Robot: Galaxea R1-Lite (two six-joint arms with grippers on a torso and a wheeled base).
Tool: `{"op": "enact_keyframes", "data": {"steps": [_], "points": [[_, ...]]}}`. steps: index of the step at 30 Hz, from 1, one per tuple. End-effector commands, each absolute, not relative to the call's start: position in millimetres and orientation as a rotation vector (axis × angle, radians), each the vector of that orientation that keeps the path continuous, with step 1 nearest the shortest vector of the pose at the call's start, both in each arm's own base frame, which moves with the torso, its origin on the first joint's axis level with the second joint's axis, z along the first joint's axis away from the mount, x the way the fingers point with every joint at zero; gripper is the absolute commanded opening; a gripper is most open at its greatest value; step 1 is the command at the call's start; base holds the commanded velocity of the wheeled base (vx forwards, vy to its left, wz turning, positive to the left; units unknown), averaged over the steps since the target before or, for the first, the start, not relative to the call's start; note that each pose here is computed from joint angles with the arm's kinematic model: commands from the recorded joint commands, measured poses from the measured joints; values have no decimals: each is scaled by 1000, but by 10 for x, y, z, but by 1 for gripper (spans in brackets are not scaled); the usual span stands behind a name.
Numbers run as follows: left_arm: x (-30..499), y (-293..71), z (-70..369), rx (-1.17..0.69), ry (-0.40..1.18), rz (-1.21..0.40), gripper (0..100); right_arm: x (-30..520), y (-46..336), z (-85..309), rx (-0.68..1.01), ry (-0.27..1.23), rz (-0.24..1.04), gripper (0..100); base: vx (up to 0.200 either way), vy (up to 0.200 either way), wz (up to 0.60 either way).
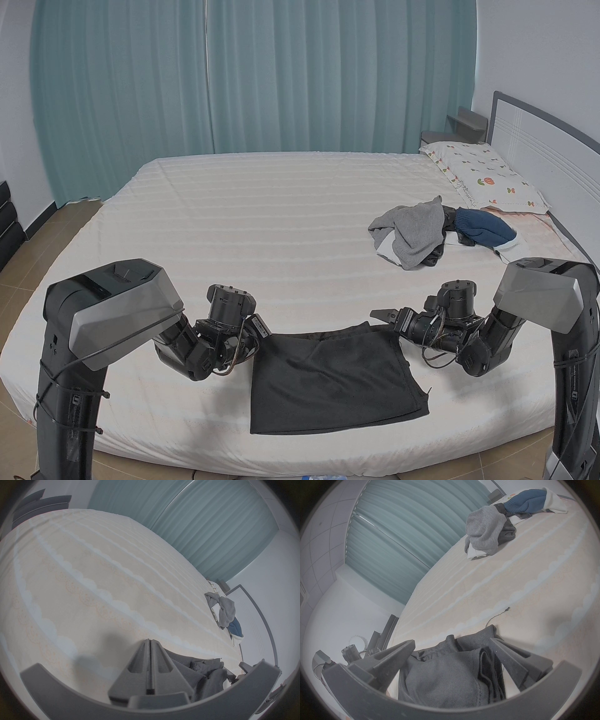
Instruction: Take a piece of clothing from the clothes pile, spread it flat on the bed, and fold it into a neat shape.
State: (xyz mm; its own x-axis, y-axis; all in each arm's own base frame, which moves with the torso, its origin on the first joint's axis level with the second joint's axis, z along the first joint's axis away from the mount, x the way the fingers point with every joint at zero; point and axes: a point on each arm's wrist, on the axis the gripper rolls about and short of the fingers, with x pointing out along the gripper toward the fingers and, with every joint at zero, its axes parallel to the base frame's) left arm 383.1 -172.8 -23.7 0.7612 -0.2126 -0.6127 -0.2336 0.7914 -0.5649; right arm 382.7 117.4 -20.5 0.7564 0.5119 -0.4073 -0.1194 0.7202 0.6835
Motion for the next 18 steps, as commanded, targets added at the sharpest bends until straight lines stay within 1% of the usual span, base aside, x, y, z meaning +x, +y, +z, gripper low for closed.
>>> {"op": "enact_keyframes", "data": {"steps": [1, 8, 9, 13, 18], "points": [[3823, -1720, -244, -672, 722, 16, 0, 3851, 1176, -248, 685, 627, 373, 100, 0, 0, 0], [3827, -1715, -242, -673, 720, 17, 0, 3838, 1172, -317, 673, 642, 368, 100, 0, 0, 0], [3829, -1709, -242, -674, 720, 17, 0, 3824, 1169, -339, 665, 649, 369, 0, 0, 0, 0], [3833, -1710, -238, -675, 717, 17, 0, 3818, 1173, -432, 636, 657, 374, 0, 0, 0, 0], [3833, -1710, -245, -674, 718, 17, 0, 3818, 1135, -419, 637, 642, 368, 0, 0, 0, 0]]}}
